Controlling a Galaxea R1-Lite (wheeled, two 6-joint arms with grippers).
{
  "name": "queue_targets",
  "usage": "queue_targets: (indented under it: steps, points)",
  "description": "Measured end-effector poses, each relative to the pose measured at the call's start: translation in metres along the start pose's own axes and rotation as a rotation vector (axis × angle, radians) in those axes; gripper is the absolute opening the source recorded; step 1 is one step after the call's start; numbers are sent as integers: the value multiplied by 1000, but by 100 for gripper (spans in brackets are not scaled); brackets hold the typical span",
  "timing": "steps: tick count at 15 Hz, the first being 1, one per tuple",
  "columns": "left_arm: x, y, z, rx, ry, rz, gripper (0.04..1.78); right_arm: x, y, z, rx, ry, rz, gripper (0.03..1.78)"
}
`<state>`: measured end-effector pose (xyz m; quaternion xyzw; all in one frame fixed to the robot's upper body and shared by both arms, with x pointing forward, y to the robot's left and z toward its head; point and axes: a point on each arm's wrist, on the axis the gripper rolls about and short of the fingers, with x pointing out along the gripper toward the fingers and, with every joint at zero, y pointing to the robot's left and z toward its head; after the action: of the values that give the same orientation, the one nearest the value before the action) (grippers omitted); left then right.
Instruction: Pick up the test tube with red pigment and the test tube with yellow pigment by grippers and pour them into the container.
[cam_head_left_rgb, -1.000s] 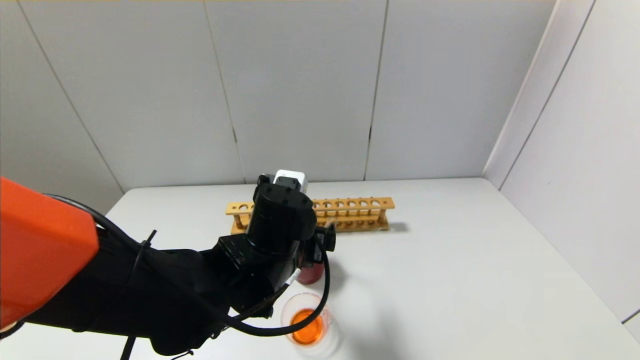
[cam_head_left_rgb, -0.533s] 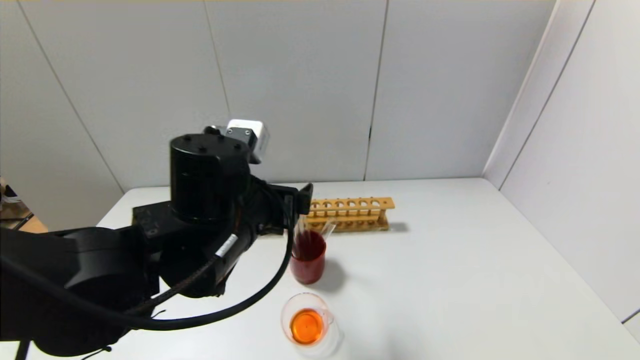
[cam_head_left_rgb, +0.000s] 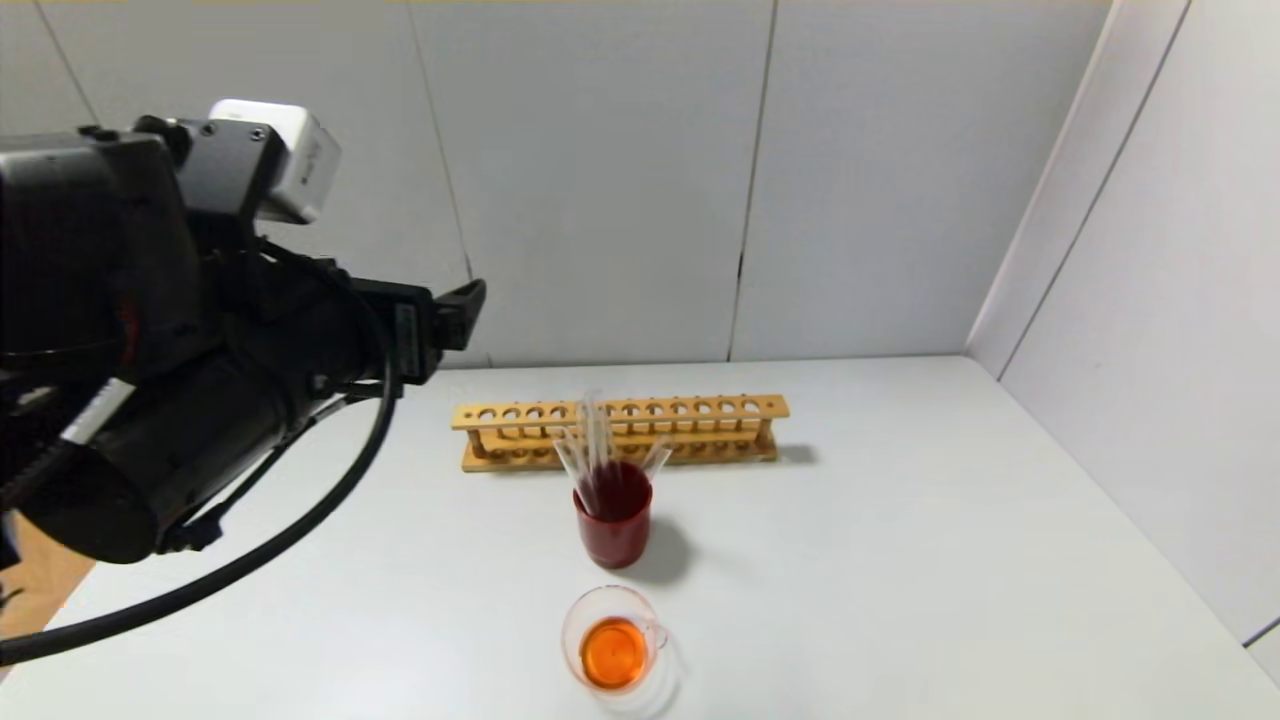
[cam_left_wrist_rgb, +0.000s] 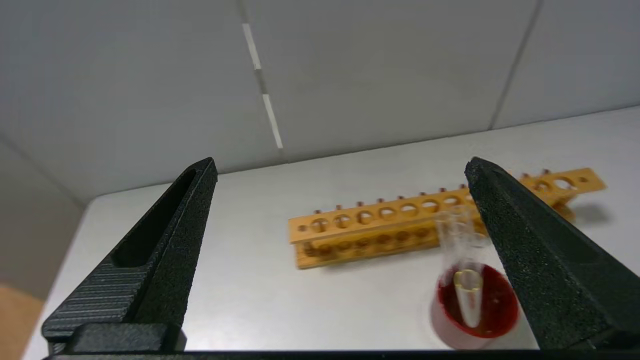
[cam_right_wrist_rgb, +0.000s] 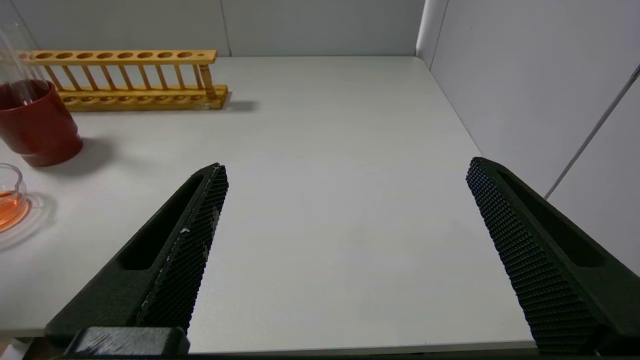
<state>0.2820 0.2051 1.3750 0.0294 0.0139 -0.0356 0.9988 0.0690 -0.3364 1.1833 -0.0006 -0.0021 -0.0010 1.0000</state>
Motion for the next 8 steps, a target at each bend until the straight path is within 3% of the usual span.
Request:
queue_targets:
  steps: [8]
  points:
    - [-61,96,-13,-31,-17,357,175,0,0,0,0,1,0,174]
